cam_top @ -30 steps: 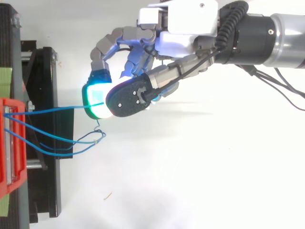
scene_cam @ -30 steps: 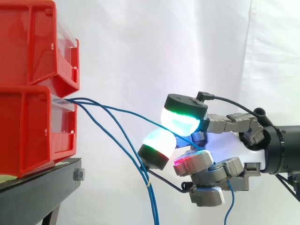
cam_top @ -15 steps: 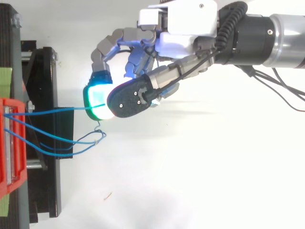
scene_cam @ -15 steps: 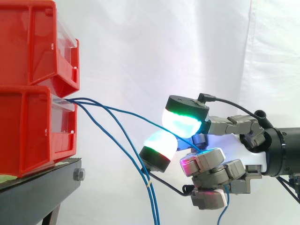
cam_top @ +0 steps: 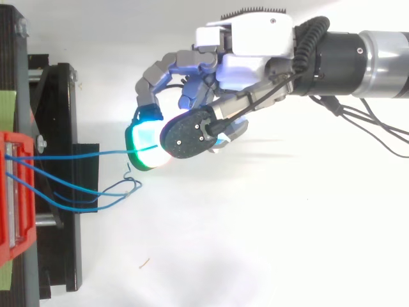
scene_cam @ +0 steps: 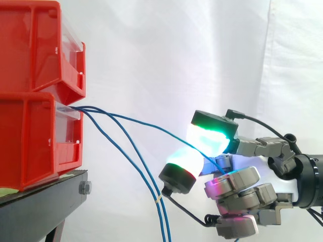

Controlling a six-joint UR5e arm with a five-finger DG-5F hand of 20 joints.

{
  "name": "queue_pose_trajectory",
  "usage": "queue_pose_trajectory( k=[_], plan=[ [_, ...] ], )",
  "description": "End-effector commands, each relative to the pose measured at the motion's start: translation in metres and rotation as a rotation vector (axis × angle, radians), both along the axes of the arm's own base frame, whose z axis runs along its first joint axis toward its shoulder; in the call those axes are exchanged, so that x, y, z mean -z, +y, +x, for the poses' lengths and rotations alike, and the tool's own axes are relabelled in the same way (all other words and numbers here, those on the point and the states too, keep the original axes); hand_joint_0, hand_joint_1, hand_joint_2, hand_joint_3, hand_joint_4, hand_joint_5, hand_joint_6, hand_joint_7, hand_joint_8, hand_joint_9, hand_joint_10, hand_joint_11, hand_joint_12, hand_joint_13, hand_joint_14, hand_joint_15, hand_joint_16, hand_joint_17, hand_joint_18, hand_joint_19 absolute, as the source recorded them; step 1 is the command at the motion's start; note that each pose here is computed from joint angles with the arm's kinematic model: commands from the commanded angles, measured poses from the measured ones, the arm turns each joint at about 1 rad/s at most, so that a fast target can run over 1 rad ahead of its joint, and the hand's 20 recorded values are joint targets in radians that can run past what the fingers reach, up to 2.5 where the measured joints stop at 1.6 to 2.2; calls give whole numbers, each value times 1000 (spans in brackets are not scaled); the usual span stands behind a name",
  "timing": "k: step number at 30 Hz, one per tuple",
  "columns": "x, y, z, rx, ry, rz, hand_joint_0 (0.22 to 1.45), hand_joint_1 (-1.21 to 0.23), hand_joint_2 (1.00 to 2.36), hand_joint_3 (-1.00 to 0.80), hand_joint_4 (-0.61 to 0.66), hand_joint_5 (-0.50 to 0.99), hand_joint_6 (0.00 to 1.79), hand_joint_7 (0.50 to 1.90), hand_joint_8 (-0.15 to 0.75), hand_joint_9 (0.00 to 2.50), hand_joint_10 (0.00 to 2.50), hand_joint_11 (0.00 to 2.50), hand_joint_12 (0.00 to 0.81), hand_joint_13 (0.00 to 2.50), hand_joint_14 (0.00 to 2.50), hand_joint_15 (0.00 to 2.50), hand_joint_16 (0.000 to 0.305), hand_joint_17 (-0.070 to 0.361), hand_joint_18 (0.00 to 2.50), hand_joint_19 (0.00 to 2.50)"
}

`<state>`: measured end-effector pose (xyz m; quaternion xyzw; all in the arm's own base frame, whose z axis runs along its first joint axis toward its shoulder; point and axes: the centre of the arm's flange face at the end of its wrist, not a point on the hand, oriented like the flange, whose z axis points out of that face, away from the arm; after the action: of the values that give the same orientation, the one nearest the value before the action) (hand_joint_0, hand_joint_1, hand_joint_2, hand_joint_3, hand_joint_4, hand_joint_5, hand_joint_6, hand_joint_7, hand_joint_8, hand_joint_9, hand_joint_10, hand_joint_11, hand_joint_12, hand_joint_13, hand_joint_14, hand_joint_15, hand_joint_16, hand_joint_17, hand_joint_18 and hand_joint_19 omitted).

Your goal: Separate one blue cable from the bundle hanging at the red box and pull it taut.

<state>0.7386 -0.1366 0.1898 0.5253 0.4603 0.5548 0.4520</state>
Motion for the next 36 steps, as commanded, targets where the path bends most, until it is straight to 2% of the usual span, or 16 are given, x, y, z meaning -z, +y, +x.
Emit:
queue_pose_trajectory(
  k=[1,10,14,21,28,36],
  plan=[
    [1,-1,0,1,-26,1,701,-791,1016,-230,22,-200,894,1022,329,1038,750,1354,345,1243,927,1490,47,106,1183,962],
    [-1,0,1,-1,-28,-10,658,-735,1012,-323,117,-201,887,1026,332,1022,770,1354,351,1226,968,1466,48,107,1150,965],
    [0,0,0,0,-27,-20,636,-653,1007,-402,126,-198,882,982,336,1022,778,1355,354,1226,980,1462,48,108,1146,968],
    [1,0,1,7,-27,-61,625,-575,1003,-450,133,-187,872,998,334,1030,815,1350,350,1230,974,1462,48,108,1144,967],
    [1,1,1,11,-27,-64,624,-584,1003,-455,141,-185,869,1013,333,1032,817,1357,348,1237,971,1449,48,107,1142,967],
    [1,1,1,11,-28,-64,628,-693,1007,-411,137,-182,881,1062,332,1025,839,1356,350,1256,933,1471,48,107,1146,967]
  ],
)
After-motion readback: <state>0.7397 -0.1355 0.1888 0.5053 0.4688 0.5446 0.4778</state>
